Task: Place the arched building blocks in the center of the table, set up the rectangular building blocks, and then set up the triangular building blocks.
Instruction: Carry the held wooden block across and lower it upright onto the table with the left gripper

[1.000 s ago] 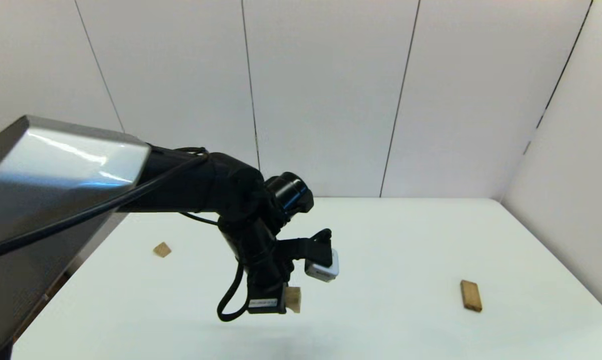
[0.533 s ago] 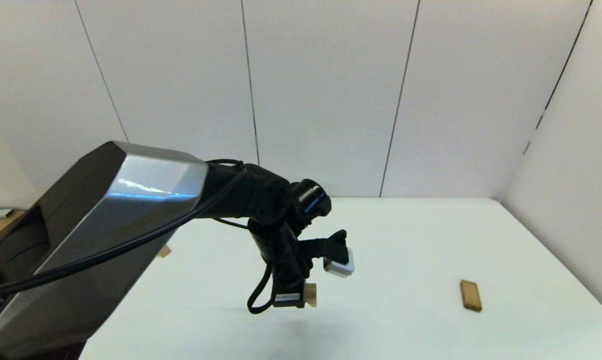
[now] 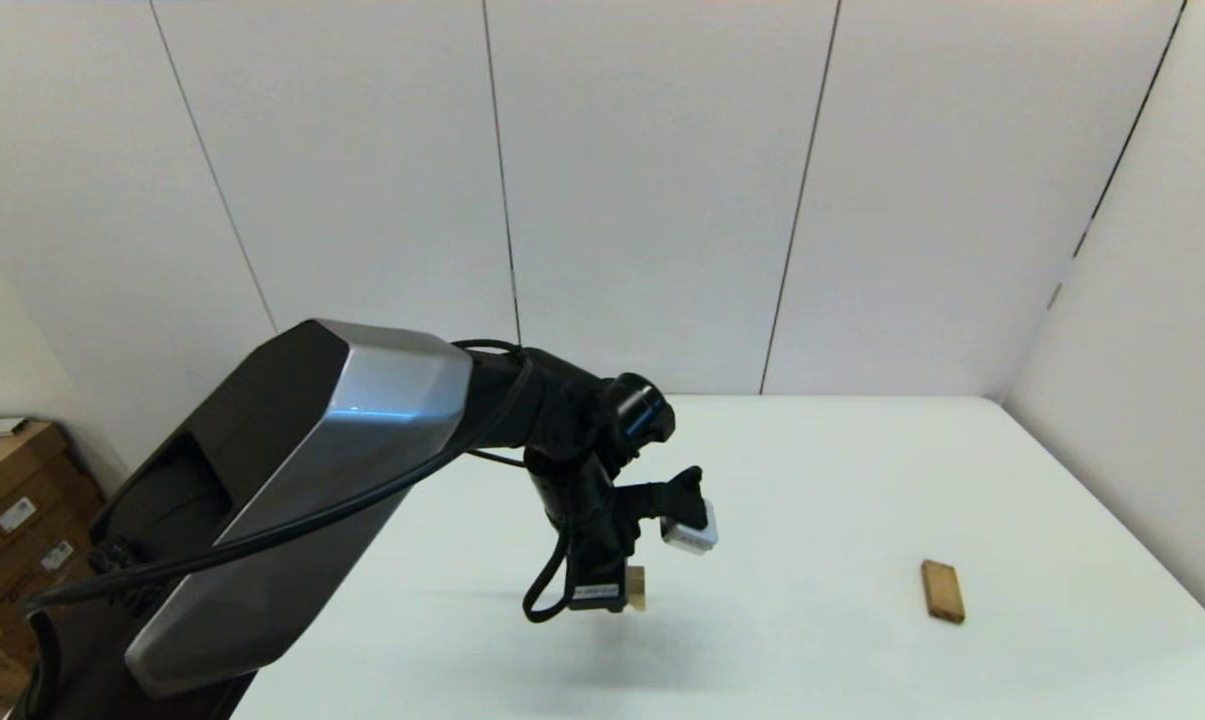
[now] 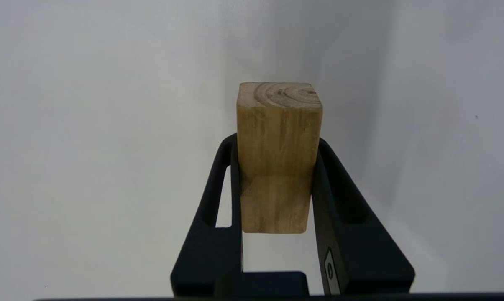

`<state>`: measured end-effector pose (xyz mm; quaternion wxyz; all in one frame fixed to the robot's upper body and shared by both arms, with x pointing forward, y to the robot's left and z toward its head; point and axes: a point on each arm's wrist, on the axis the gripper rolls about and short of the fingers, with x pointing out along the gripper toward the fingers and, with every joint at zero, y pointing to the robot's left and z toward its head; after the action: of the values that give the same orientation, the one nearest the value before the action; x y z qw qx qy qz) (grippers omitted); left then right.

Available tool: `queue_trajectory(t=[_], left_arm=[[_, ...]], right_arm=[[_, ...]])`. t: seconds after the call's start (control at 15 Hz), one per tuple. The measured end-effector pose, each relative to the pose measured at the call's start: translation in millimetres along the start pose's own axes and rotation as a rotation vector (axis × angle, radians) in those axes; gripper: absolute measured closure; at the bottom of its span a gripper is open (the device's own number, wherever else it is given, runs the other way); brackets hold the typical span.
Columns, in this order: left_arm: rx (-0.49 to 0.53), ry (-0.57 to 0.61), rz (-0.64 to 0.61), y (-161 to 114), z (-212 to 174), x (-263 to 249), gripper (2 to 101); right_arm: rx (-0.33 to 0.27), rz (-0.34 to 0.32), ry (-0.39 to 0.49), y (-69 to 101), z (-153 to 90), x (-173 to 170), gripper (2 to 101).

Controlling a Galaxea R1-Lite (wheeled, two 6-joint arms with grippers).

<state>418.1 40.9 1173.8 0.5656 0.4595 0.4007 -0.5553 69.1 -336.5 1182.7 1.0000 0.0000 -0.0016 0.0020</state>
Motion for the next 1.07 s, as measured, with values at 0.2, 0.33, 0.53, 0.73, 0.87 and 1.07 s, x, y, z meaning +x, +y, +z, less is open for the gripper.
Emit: queue_trajectory(t=[0.2,0.33,0.53,0.73,0.87,1.07], left_arm=[[0.003,0.001,-0.001,3.2,2.2,7.7,75.2],[0.004,0.001,-0.002,5.3,2.9,12.8,75.2],[0.002,0.005,-0.007,7.0,3.0,19.3,75.2],[0.001,0.004,-0.005,9.5,4.2,23.8,75.2],[0.000,0.004,-0.005,10.5,4.1,26.0,75.2],[-0.001,0.010,-0.012,11.0,3.2,30.6,75.2]], right_arm=[[0.000,0.000,-0.001,0.0,0.0,0.0,4.3],[0.000,0.000,0.000,0.0,0.0,0.0,4.3],[0.000,0.000,0.000,0.0,0.0,0.0,4.3],[0.000,0.000,0.000,0.0,0.0,0.0,4.3],[0.000,0.000,0.000,0.0,0.0,0.0,4.3],[0.000,0.000,0.000,0.0,0.0,0.0,4.3]])
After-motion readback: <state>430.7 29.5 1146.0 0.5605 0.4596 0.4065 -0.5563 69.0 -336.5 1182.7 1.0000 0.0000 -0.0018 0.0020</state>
